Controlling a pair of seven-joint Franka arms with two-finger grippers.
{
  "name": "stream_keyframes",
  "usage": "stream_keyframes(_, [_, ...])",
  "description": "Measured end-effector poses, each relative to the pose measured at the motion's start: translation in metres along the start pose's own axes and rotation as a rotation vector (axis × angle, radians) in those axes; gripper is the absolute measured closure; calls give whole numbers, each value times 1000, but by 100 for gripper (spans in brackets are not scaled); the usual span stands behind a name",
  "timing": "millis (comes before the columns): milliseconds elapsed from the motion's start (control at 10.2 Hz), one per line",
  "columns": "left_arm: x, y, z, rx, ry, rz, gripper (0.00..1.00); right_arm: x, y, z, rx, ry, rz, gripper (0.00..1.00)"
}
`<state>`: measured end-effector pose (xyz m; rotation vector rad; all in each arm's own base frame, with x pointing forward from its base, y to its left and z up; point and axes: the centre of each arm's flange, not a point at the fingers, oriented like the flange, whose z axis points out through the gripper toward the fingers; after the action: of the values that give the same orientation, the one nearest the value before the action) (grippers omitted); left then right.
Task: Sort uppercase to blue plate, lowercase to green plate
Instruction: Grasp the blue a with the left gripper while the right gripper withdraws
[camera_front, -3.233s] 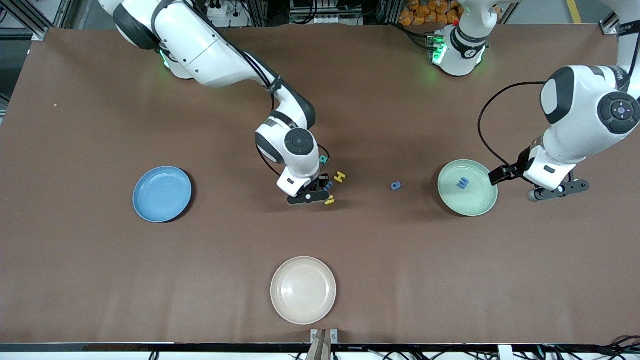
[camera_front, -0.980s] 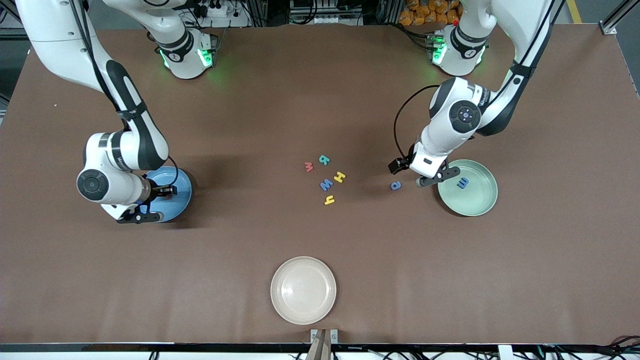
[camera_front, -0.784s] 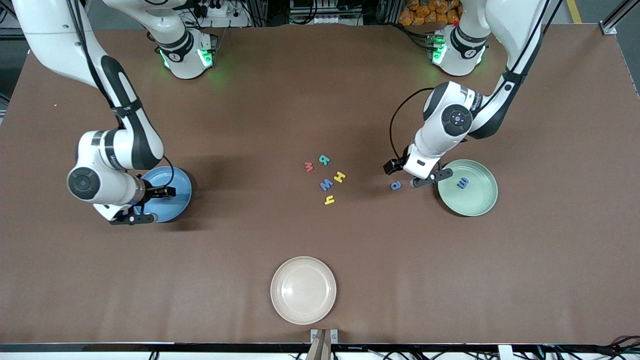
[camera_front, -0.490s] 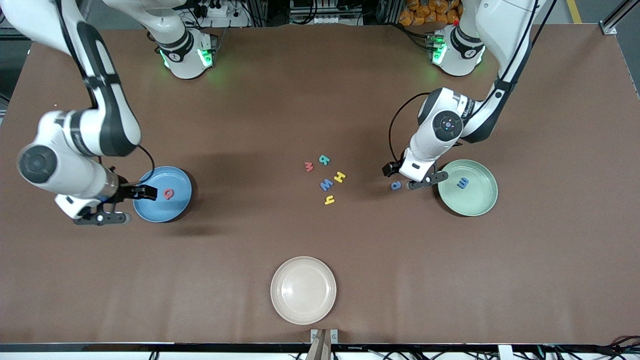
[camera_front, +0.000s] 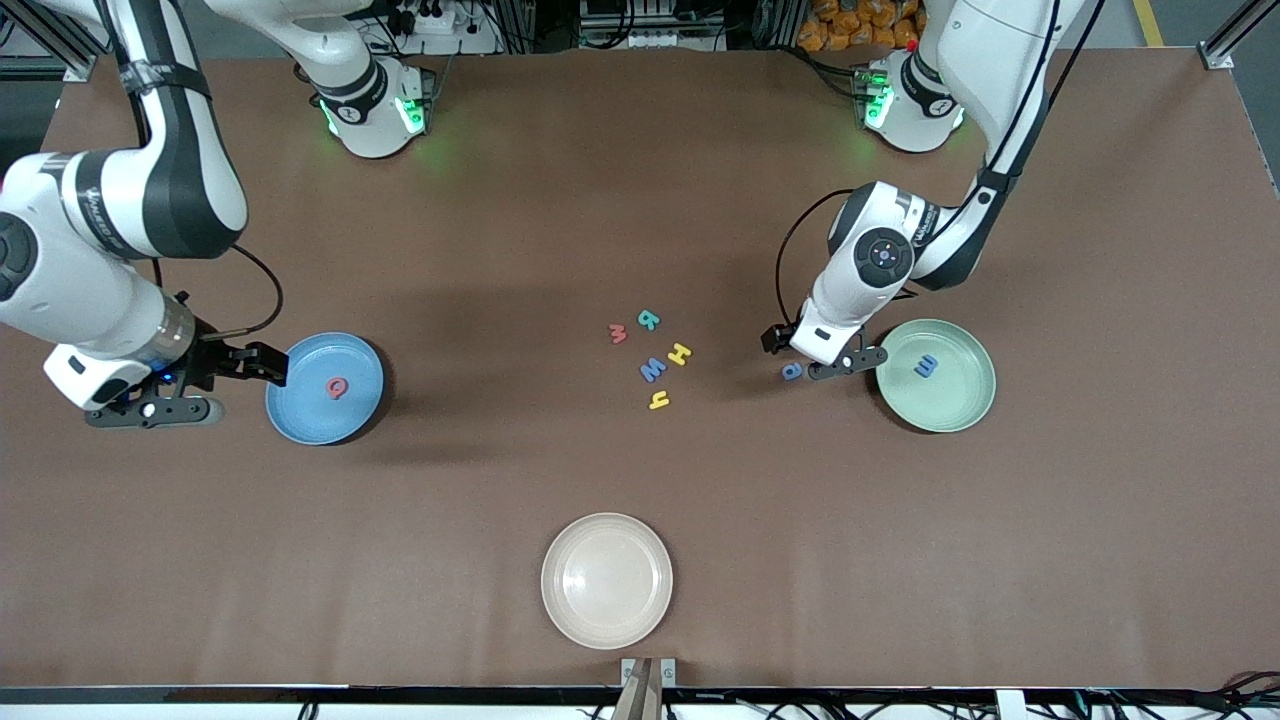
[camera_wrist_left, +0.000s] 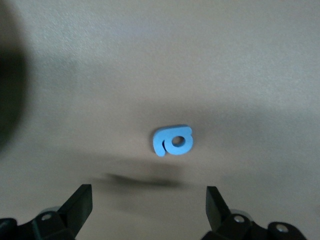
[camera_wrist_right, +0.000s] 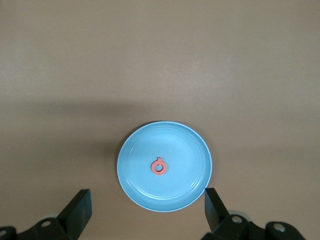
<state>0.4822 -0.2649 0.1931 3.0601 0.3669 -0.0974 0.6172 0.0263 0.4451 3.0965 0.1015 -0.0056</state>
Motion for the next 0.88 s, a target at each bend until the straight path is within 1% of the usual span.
stream_keyframes(196, [4,-2,5,27,17,14,0,1,-8,-14,1,23,-13,0])
stream_keyframes(392, [9,3,8,35,29,18,0,-1,-21,-28,2,43,-33,0])
stream_keyframes(490, [12,4,9,34,31,16,0,-4,-25,-33,3,43,-39,0])
stream_keyframes(686, [22,3,9,32,40,6,0,-6,-25,-45,3,27,-40,0])
stream_keyframes(882, [28,7,9,28,47,5,0,-5,-24,-63,20,32,-27,0])
